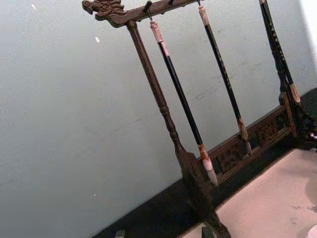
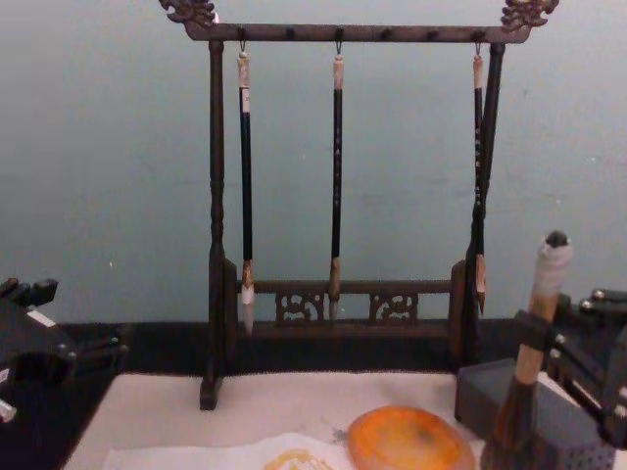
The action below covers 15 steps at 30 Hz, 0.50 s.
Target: Pick up the brush from the inkstone, write on the paper, then place the brush back to its original position.
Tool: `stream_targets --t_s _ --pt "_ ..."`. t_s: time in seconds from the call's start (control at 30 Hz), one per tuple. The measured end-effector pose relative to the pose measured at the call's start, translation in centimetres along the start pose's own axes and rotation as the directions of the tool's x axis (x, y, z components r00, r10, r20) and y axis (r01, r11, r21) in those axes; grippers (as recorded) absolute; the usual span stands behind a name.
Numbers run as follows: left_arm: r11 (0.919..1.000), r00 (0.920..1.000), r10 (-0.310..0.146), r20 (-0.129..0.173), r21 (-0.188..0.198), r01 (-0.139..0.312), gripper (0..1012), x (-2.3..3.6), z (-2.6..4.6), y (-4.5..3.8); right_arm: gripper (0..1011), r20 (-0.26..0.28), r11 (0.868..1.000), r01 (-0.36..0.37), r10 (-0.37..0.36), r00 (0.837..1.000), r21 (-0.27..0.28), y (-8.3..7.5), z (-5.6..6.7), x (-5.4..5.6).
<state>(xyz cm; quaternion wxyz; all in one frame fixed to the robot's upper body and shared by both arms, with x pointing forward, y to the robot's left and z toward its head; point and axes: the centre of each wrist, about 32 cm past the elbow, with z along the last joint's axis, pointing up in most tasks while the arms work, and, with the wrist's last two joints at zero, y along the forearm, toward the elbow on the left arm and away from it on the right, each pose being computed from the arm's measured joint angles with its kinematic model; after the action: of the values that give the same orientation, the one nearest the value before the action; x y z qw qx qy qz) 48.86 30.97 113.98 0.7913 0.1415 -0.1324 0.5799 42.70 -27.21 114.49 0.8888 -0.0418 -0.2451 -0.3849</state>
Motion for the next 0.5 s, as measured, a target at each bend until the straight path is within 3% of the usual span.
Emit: stream_targets --t_s 0.5 --pt "1.0000 1.0000 0.000 0.000 0.000 0.000 1001 0.00 0.00 0.00 168 -0.058 1.000 -0.007 0.008 0.998 0.029 -0.41 0.54 -0.07"
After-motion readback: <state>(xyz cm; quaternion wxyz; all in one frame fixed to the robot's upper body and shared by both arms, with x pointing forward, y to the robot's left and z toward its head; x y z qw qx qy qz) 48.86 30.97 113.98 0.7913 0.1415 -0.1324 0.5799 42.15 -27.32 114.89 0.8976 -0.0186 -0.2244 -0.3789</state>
